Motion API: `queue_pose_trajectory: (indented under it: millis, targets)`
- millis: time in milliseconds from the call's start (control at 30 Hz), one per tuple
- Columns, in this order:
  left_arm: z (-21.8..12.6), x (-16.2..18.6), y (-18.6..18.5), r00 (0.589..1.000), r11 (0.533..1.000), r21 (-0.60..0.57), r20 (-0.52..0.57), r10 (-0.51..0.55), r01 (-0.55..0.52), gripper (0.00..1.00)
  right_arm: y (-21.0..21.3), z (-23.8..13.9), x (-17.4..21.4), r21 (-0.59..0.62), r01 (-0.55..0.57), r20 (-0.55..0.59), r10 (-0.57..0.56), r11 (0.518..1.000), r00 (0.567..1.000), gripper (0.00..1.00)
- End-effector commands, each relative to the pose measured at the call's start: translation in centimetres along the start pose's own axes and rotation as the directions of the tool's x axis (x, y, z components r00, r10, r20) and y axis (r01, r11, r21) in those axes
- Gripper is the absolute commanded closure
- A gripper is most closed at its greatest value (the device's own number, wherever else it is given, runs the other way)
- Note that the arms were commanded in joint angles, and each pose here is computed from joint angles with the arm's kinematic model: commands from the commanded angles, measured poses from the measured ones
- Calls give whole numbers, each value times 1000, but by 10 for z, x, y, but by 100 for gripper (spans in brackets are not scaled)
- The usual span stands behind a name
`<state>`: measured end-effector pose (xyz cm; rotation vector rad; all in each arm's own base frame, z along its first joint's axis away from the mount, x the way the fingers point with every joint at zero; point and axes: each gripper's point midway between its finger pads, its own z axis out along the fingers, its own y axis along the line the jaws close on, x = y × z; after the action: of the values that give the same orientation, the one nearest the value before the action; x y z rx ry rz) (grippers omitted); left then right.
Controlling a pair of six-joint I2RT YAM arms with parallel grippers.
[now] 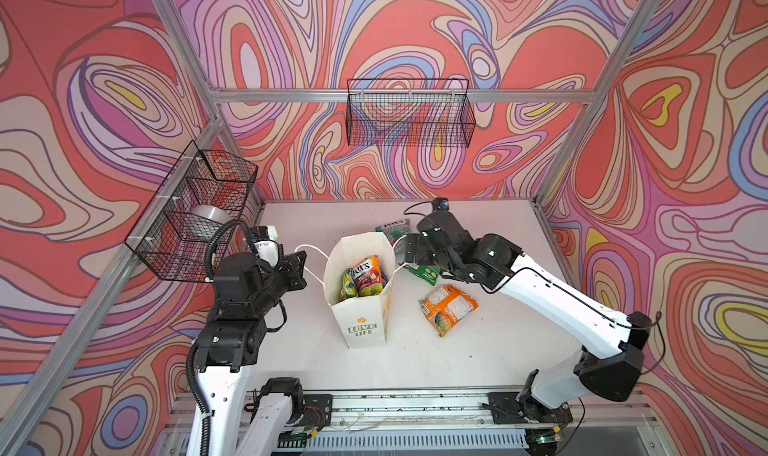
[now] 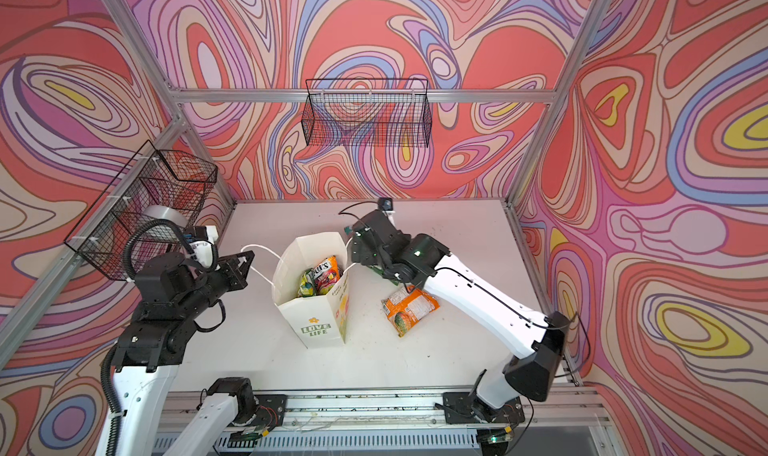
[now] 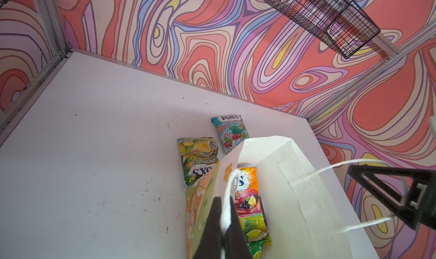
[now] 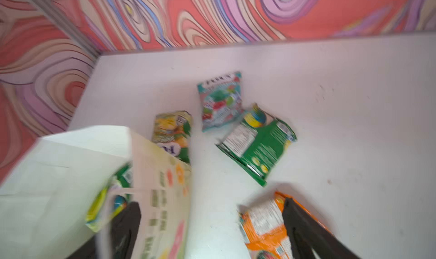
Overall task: Place the snacks into the paper bag
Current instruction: 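Raise the right gripper out of the bag and move it toward the remaining packets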
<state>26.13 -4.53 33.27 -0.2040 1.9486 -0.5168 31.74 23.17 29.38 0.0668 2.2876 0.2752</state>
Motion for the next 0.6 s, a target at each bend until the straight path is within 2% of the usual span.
queue_pose_trajectory:
  millis: [0,100,167,267,333,367,467,567]
  targets:
    - [-2,-4,0,1000,1000,-10,18,22,-22,100,-53,-37,-22,-37,-233,120,235,972,964,1]
    - [-1,-3,0,1000,1000,-7,11,20,-20,100,-104,-31,-1,74,-326,96,319,942,943,2]
    - [-1,-4,-1,1000,1000,-4,11,20,-20,100,-110,-19,12,62,-335,32,334,940,942,2]
    - [-1,-4,-1,1000,1000,-5,12,21,-21,100,-87,-19,-3,-45,-293,25,295,955,955,2]
    - [-1,-4,-1,1000,1000,-3,11,22,-22,100,-49,-23,-24,-215,-244,13,252,946,968,2]
    - [-1,-4,-1,1000,1000,-6,13,22,-22,100,-39,-26,-33,-245,-238,10,248,940,969,2]
    - [-1,-4,3,1000,999,-27,14,26,-25,100,-68,-13,-29,-63,-295,7,296,954,955,2]
    - [-2,-5,3,999,999,-32,18,29,-28,100,-103,7,-3,79,-356,-49,360,931,932,2]
